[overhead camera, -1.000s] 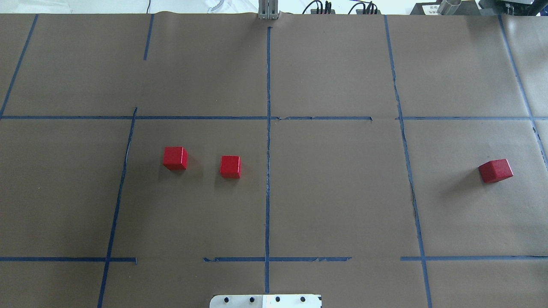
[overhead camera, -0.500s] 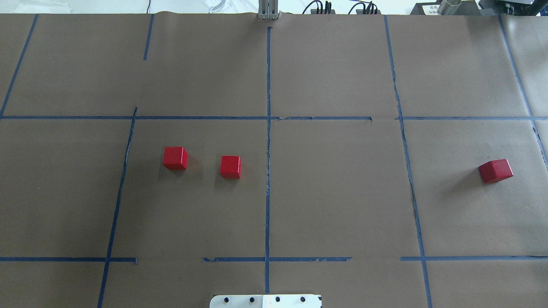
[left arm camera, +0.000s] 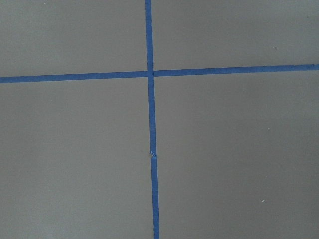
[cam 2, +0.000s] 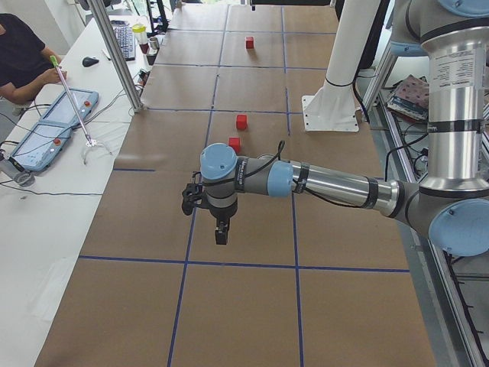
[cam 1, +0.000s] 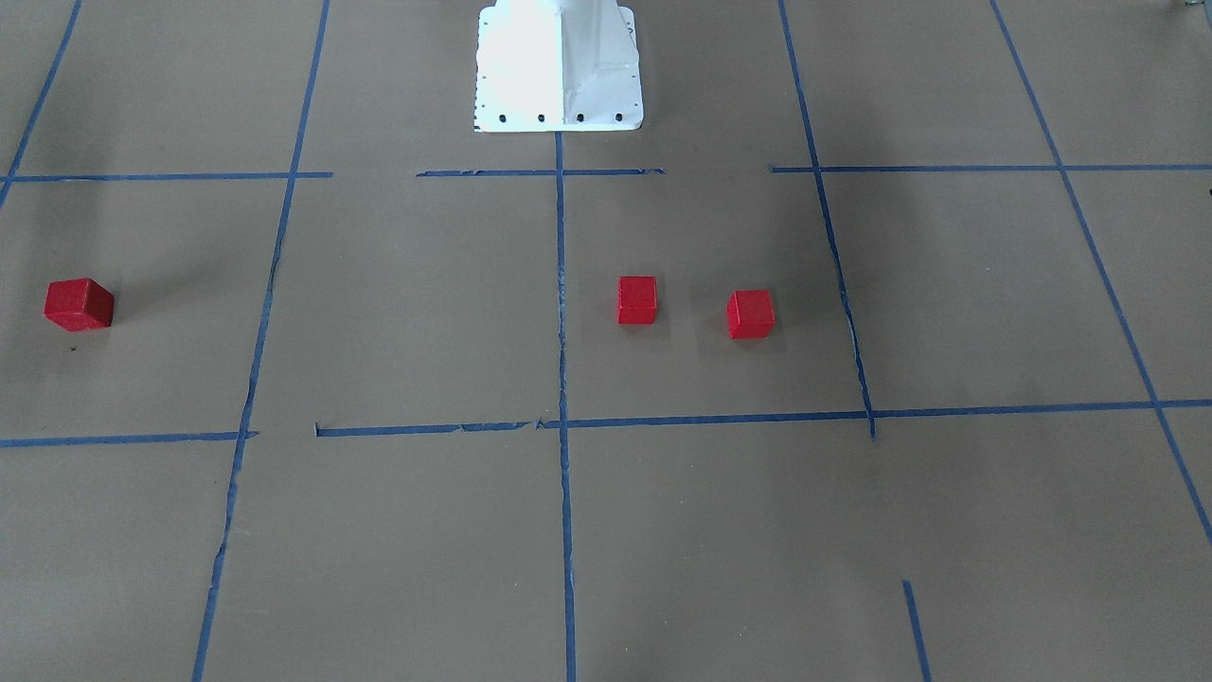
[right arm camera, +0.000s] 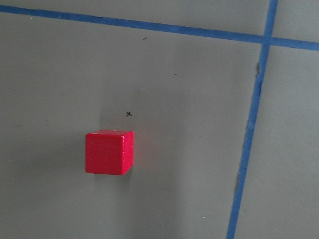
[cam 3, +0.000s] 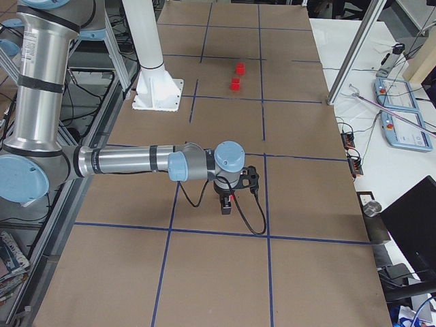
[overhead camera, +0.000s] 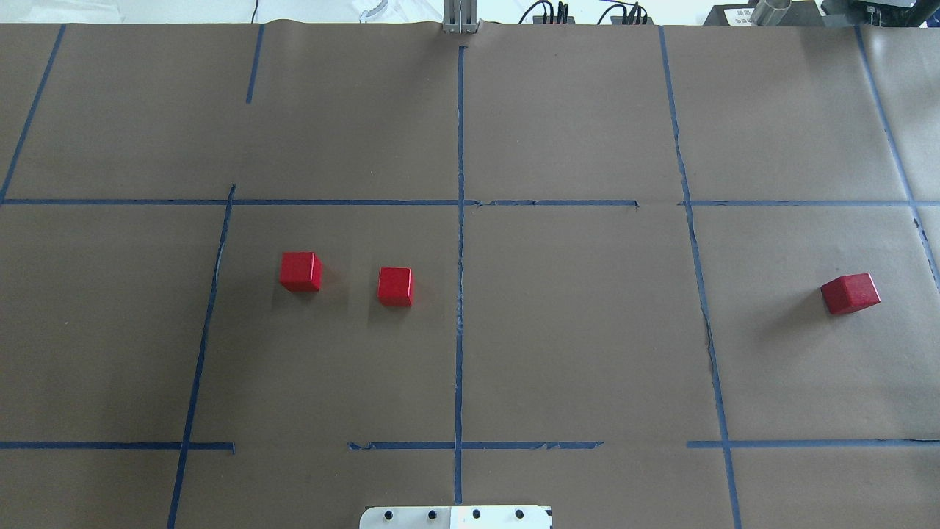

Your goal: Form red blocks into L shape at center

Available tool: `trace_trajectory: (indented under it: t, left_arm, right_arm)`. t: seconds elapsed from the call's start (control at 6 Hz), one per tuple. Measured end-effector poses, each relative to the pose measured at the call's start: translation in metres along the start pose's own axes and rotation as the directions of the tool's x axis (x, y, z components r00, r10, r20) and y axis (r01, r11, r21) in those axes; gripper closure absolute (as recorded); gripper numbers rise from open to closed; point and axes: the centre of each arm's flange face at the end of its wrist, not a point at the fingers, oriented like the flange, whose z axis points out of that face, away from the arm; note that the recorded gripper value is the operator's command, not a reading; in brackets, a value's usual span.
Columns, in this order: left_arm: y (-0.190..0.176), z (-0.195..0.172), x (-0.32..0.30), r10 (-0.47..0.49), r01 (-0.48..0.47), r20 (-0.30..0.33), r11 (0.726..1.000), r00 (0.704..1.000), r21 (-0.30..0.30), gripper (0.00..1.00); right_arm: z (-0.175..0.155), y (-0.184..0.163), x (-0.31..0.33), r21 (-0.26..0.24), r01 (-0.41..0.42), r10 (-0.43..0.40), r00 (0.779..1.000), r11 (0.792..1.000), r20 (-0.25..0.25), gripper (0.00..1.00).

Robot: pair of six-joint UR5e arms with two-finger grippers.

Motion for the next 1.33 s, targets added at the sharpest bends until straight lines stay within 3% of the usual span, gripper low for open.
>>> trace_trajectory:
  t: [0.33, 0.67, 1.17, 1.33]
  left_arm:
    - [0.0, -0.002, 0.001, 0.003, -0.003, -0.001, 1.0, 1.0, 0.003, 0.0]
    - [0.0, -0.007, 0.006, 0.011, -0.011, -0.001, 1.0, 1.0, 0.014, 0.0]
    - [0.0, -0.012, 0.011, 0.019, -0.019, -0.002, 1.0, 1.0, 0.022, 0.0]
    - [0.0, -0.013, 0.011, 0.02, -0.02, -0.002, 1.0, 1.0, 0.023, 0.0]
  right_arm:
    - [0.024, -0.029, -0.036, -0.033, 0.031, -0.031, 0.999, 0.999, -0.005, 0.0]
    - [0.053, -0.051, -0.071, -0.012, 0.091, -0.092, 0.995, 0.996, -0.05, 0.0]
    - [0.101, -0.055, -0.106, 0.055, 0.083, -0.076, 0.99, 0.995, -0.122, 0.0]
    - [0.107, -0.053, -0.109, 0.053, 0.087, -0.08, 0.989, 0.995, -0.126, 0.0]
